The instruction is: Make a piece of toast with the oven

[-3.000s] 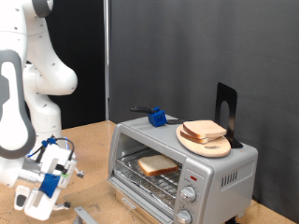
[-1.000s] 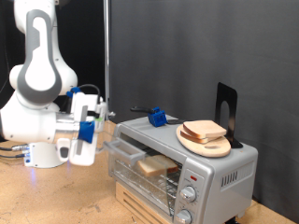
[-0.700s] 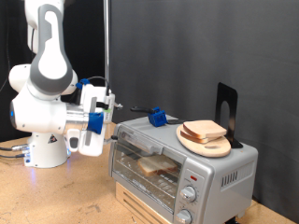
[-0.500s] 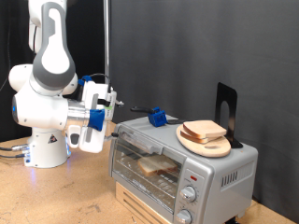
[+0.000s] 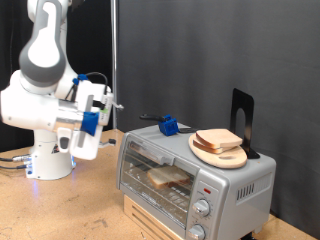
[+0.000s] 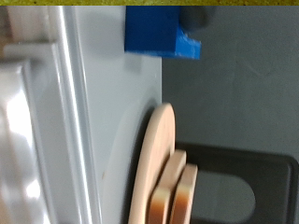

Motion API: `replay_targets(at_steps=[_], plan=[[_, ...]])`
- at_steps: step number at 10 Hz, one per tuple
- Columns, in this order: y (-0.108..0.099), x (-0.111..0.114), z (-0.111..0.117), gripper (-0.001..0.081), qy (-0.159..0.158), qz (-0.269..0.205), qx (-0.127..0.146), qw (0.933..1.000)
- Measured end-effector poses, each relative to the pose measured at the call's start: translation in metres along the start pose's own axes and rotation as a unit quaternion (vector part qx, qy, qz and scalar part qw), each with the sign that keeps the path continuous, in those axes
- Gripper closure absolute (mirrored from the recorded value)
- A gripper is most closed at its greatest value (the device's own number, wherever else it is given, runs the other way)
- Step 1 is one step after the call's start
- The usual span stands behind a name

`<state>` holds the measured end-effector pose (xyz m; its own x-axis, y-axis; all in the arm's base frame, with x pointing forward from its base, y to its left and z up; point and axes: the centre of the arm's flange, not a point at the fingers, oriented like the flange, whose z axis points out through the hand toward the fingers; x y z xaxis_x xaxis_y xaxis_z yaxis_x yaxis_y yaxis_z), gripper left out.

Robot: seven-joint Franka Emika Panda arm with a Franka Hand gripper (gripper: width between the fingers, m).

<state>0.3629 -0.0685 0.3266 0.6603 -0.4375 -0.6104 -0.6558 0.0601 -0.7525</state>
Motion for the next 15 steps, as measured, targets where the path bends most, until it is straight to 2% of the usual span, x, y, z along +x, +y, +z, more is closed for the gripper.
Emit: replay_targets(at_steps=[2,3,5,6,7,10,11,12,13,15], plan=[[-0.010,0.005,-0.020,-0.0002,0.018,-0.008,0.012,0.9997],[-0.008,0.005,-0.018,-0.0002,0.016,-0.006,0.011,0.9998],[-0.012,0.002,-0.010,-0.0002,-0.055,-0.005,0.007,0.9985],[-0.018,0.012,-0.009,-0.0002,-0.077,-0.011,0.019,0.9968],[-0.022,0.027,-0.007,-0.0002,-0.079,-0.019,0.035,0.9960],[-0.030,0.070,-0.006,-0.0002,-0.016,-0.065,0.057,0.9962],[-0.033,0.087,-0.006,-0.0002,0.025,-0.071,0.063,0.9952],[-0.034,0.096,-0.002,-0.0002,0.049,-0.072,0.064,0.9941],[-0.033,0.094,-0.001,-0.0002,0.039,-0.072,0.064,0.9946],[-0.035,0.093,-0.001,-0.0002,-0.019,-0.068,0.084,0.9940]])
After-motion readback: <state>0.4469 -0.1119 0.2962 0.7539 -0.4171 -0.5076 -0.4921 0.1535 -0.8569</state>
